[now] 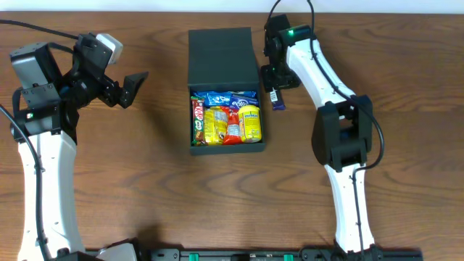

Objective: Pack container
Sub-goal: 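Move the right gripper to the small blue candy bar and grasp it, then carry the blue candy bar into the box and release it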

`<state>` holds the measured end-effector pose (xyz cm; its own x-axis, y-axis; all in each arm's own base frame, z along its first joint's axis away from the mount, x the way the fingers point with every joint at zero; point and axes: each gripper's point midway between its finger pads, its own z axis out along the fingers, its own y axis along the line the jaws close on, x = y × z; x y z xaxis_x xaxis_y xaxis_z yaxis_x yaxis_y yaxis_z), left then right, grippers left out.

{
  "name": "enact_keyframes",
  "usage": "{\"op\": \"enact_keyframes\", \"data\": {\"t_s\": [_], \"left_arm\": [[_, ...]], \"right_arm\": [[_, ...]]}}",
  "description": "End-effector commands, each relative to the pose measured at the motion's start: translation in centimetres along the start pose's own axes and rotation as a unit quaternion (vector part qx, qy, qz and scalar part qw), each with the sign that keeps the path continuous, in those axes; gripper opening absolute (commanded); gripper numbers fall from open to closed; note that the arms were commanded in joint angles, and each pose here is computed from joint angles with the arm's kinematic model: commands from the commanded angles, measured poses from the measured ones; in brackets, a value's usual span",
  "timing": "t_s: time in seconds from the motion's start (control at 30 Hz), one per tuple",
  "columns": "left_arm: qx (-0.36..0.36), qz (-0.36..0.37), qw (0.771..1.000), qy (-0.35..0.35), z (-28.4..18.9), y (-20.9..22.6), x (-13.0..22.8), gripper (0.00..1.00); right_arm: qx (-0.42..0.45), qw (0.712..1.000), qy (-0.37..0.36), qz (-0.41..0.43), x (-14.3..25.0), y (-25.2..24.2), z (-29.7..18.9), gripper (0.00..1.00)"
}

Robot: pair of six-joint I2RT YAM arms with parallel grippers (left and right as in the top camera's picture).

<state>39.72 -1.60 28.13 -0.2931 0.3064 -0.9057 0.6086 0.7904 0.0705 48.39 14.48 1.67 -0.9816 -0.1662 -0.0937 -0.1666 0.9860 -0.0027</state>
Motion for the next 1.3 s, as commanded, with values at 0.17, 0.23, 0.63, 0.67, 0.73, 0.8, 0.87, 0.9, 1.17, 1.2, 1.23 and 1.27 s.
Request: {"op": "enact_keyframes", "data": {"t_s": [0.17, 0.23, 0.63, 0.67, 0.73, 0.8, 0.87, 0.9, 1.17, 1.2, 1.23, 1.27], "left_arm": [[0.007, -0.002, 1.000, -0.002, 0.1, -0.2, -0.2, 0.95], [0.007, -0.002, 1.000, -0.002, 0.1, -0.2, -0.2, 0.95], [-0.003, -0.002, 1.000, 0.003, 0.1, 0.2, 0.0, 0.95], [-0.003, -0.002, 1.000, 0.003, 0.1, 0.2, 0.0, 0.95], [-0.003, -0.001, 1.000, 0.003, 0.1, 0.2, 0.0, 0.95], [-0.003, -0.001, 1.000, 0.003, 0.1, 0.2, 0.0, 0.95], [-0.004, -0.001, 1.000, 0.003, 0.1, 0.2, 0.0, 0.95], [-0.004, 0.000, 1.000, 0.002, 0.1, 0.2, 0.0, 0.95], [-0.009, 0.009, 1.000, -0.006, 0.1, 0.5, -0.5, 0.95], [-0.009, 0.009, 1.000, -0.006, 0.1, 0.5, -0.5, 0.95], [-0.008, 0.009, 1.000, -0.006, 0.1, 0.5, -0.5, 0.95], [-0.008, 0.008, 1.000, -0.006, 0.1, 0.5, -0.5, 0.95]], "right_arm": [[-0.001, 1.000, 0.011, -0.007, 0.2, 0.1, 1.8, 0.51], [-0.001, 1.000, 0.015, -0.007, 0.3, 0.1, 2.2, 0.50], [0.000, 1.000, 0.015, -0.007, 0.3, 0.1, 2.4, 0.31], [0.000, 1.000, 0.015, -0.007, 0.3, 0.1, 2.4, 0.29], [0.000, 1.000, 0.016, -0.007, 0.3, 0.1, 2.4, 0.27], [0.000, 1.000, 0.018, -0.006, 0.5, 0.1, 2.4, 0.23], [0.000, 1.000, 0.025, -0.004, 0.8, 0.0, 2.2, 0.19], [0.001, 1.000, 0.030, -0.005, 1.0, 0.0, 2.0, 0.17], [-0.001, 1.000, 0.011, 0.004, -0.3, 0.1, -4.2, 0.04], [-0.003, 1.000, 0.000, 0.010, -0.6, 0.2, -5.6, 0.04], [-0.005, 1.000, -0.010, 0.013, -0.9, 0.3, -6.8, 0.04], [-0.009, 1.000, -0.020, 0.015, -1.1, 0.6, -8.1, 0.04]]}}
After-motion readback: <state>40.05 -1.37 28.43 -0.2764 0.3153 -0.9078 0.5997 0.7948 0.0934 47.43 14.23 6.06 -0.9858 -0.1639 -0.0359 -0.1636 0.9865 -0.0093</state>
